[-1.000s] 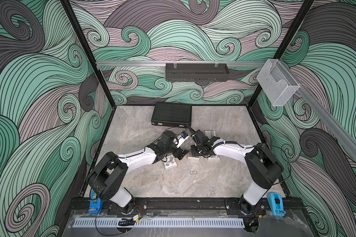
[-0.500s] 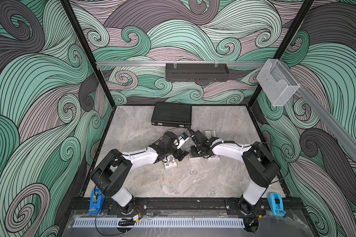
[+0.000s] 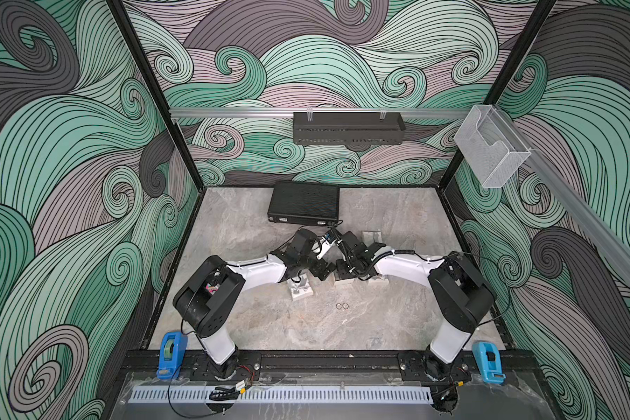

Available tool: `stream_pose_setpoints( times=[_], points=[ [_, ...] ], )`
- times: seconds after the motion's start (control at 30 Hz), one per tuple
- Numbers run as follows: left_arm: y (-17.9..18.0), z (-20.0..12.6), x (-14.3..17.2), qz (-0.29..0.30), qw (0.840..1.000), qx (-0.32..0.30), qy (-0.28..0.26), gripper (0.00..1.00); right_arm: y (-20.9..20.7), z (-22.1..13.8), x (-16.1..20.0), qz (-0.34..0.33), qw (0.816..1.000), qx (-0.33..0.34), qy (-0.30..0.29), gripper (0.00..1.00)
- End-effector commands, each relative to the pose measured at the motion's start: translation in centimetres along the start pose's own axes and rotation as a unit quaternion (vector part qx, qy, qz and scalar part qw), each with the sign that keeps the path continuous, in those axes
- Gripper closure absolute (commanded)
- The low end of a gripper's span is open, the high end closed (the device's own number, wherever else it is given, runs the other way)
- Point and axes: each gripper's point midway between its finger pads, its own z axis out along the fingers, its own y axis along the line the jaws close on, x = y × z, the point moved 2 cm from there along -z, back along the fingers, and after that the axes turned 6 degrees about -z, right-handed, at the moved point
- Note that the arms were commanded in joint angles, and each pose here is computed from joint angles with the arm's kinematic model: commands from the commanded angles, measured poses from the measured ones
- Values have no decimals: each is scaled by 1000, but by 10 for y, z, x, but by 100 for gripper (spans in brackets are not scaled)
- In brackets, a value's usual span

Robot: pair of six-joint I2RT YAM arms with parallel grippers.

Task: Take the rings out of the lift-off lid box
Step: Take out the ring from the jewelry box.

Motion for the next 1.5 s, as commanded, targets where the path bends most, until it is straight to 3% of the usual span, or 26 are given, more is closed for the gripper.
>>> stream_pose_setpoints(
  times=[0.0,0.7,1.47],
  points=[
    [3,5,-4,-4,1000,-3,4,4,6,-5,-9,-4,1000,-4,-11,100],
    [14,25,14,-12,999,-23,44,4,9,-14,-13,-15,999,-10,-32,100],
    [17,36,22,-20,997,-27,68,5,17,-34,-29,-19,993,-41,-107,100]
  ],
)
